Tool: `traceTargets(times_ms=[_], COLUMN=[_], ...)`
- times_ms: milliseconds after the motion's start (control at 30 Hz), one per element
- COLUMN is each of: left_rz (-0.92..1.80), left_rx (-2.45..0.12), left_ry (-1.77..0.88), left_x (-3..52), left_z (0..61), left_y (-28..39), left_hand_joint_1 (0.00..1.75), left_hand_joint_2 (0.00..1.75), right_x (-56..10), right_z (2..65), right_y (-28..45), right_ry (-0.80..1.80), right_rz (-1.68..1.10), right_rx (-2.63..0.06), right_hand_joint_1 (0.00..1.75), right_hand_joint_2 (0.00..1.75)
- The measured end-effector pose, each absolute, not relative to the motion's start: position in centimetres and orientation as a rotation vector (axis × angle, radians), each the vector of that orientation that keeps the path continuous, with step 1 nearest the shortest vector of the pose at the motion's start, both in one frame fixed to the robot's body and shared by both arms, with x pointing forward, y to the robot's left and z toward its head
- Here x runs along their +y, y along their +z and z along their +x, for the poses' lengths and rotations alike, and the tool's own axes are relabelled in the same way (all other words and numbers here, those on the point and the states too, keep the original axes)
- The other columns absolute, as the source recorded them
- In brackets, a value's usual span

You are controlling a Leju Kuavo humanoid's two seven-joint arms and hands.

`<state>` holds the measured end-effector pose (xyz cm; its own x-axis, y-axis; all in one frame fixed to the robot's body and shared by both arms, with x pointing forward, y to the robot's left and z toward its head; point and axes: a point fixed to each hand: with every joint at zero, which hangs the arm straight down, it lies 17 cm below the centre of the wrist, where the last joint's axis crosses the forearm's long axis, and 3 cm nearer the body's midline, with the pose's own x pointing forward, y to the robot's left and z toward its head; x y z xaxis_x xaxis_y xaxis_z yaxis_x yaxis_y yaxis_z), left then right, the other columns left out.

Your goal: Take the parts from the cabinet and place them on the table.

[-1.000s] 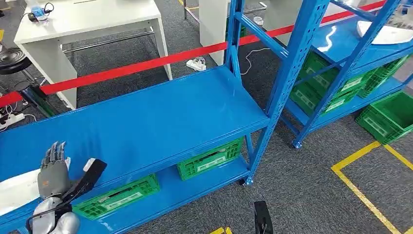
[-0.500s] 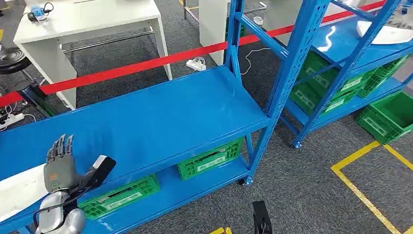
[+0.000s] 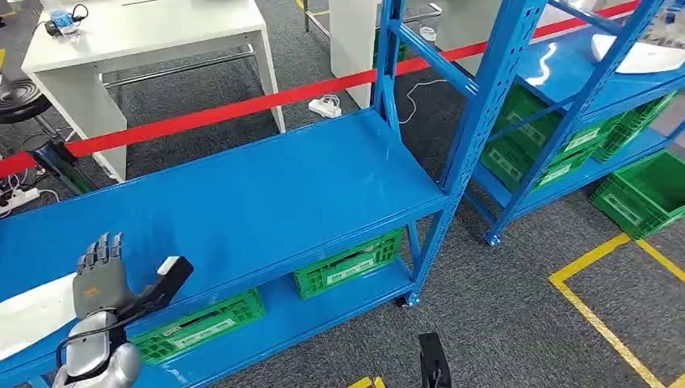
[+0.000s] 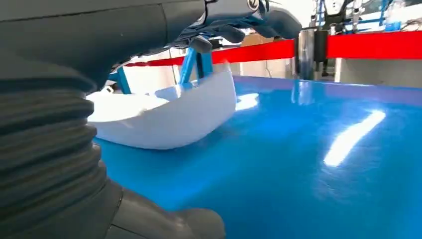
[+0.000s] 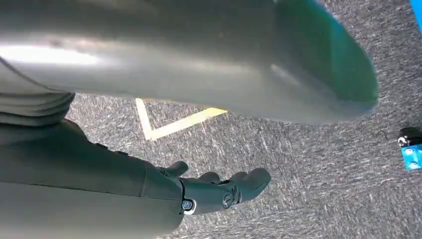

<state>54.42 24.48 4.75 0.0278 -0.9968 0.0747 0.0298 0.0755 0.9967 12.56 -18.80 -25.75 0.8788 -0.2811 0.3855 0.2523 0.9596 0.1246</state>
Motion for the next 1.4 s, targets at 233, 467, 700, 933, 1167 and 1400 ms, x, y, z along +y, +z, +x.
traceTargets(times_ms=[233, 467, 700, 933, 1167, 1400], left_rz=[1.190, 1.268, 1.282, 1.301, 1.287, 1.248], left_rx=[-1.140, -1.091, -1.061, -1.016, -0.973, -0.950], left_ry=[-1.130, -1.114, -1.106, -1.087, -1.081, -1.123], left_x=[27.4, 30.1, 30.9, 31.9, 33.5, 33.5], left_z=[54.5, 53.9, 53.8, 53.6, 53.2, 52.6], left_y=[4.4, 4.1, 3.9, 3.8, 2.9, 1.6], left_hand_joint_1=[0.00, 0.00, 0.00, 0.00, 1.75, 1.75], left_hand_joint_2=[1.75, 1.75, 1.75, 1.75, 1.75, 1.75], right_x=[-18.7, -18.4, -18.4, -18.4, -18.4, -18.5], right_z=[12.6, 12.4, 12.5, 12.5, 12.5, 12.7], right_y=[-25.7, -25.7, -25.7, -25.7, -25.7, -25.6], right_ry=[-0.273, -0.256, -0.254, -0.248, -0.246, -0.246], right_rz=[0.071, 0.076, 0.075, 0.074, 0.074, 0.071], right_rx=[-0.412, -0.410, -0.410, -0.413, -0.414, -0.428], right_hand_joint_1=[0.00, 0.00, 0.00, 0.00, 0.00, 0.00], right_hand_joint_2=[0.00, 0.00, 0.00, 0.00, 0.00, 0.00])
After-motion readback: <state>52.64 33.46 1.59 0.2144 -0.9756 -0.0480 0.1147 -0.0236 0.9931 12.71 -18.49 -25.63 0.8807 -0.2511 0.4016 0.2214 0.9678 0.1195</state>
